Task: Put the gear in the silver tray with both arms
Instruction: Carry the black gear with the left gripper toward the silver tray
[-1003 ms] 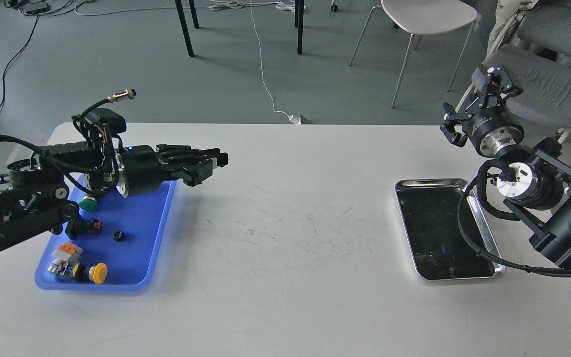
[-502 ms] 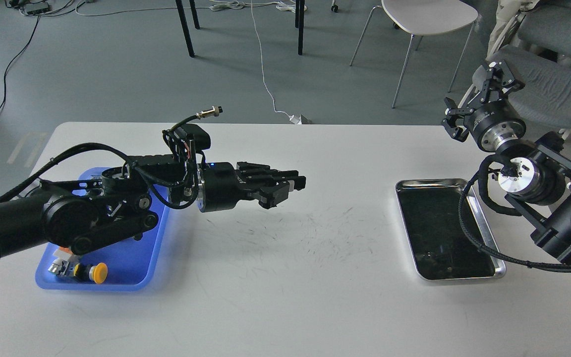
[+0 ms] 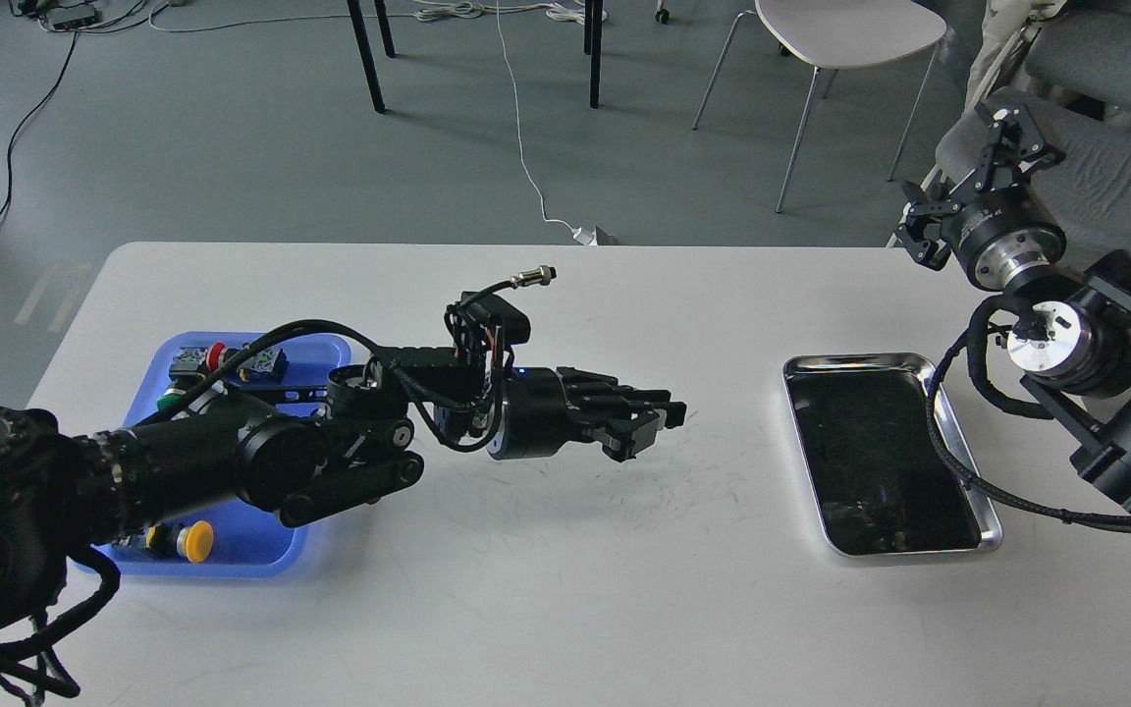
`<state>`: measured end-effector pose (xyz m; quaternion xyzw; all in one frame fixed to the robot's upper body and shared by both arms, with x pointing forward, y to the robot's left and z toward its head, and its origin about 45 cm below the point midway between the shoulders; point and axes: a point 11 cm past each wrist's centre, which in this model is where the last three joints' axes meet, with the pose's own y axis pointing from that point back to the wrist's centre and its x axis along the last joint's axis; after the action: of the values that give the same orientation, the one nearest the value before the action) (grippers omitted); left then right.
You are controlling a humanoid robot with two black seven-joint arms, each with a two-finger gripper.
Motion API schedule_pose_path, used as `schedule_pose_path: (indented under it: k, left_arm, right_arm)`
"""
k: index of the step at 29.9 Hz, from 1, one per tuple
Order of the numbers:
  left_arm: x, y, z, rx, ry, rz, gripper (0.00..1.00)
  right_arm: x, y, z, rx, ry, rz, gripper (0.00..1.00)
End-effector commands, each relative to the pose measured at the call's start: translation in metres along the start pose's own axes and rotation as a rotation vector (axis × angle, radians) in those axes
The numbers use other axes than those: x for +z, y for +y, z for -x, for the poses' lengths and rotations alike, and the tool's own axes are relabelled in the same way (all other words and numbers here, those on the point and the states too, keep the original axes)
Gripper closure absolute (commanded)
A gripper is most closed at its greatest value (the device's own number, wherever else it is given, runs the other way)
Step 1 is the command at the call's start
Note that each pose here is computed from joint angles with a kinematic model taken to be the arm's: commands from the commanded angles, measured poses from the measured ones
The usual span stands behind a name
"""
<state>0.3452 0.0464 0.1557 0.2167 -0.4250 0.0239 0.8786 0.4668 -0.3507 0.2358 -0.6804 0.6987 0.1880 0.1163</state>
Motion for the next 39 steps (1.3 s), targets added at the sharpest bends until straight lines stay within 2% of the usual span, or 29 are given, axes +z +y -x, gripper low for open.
schedule_pose_path:
  k: [1,4,9,22,39]
  left_arm:
    - [-0.017,-0.006,0.009,0.001,0.022,-0.059,0.92]
    - [-0.002,-0.023,0.013,-0.005,0.028,-0.020,0.92]
    - [-0.002,-0.030,0.015,-0.002,0.035,-0.025,0.92]
    - [-0.019,-0.022,0.025,-0.004,0.058,-0.080,0.91]
    - [-0.019,-0.023,0.031,0.003,0.082,-0.076,0.90]
  right_arm:
    - [-0.001,0.000,0.000,0.002,0.001,-0.002,0.01]
    - [-0.001,-0.001,0.000,0.000,0.001,-0.003,0.01]
    - [0.000,0.000,0.000,0.001,0.002,0.000,0.01]
    - [-0.001,0.000,-0.003,0.008,0.008,-0.001,0.01]
    - [-0.001,-0.001,-0.005,0.012,0.010,-0.002,0.01]
